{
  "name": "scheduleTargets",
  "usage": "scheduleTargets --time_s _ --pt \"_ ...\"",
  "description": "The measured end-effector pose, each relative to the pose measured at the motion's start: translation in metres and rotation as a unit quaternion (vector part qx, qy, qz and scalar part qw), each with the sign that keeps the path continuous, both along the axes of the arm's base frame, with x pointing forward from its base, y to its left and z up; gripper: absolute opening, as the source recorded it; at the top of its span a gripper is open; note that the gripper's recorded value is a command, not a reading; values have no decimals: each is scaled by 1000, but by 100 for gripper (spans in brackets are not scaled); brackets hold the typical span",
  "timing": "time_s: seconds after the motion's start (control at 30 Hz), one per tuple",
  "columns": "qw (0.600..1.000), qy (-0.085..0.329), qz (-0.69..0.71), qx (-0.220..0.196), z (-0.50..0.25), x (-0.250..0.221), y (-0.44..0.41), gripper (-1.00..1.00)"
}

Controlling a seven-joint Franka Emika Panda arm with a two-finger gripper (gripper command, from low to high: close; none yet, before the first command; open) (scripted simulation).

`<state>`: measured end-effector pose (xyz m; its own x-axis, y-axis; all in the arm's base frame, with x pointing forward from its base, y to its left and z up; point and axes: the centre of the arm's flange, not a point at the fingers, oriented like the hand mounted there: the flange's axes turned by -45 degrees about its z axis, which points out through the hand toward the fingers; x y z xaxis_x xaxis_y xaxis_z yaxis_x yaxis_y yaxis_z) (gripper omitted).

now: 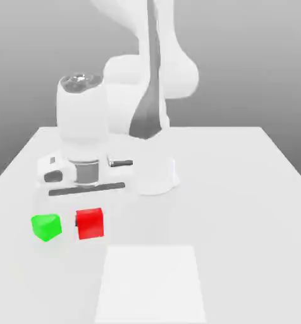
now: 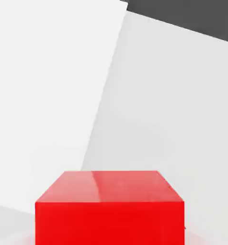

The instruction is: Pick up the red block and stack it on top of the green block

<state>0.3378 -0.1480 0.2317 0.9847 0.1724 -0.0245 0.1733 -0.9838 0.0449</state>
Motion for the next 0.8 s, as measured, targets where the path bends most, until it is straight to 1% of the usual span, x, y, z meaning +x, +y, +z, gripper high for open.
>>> scheduleTargets --time_s 0.23,0.47,0.63,0.8 --pt "991 -6 -131 4 10 -44 -62 -100" --pt "967 -14 -252 23 13 -94 -107 -100" --pt "964 -16 -259 53 -9 -93 -106 -100" --pt "964 -15 -259 63 -32 -91 -103 -100"
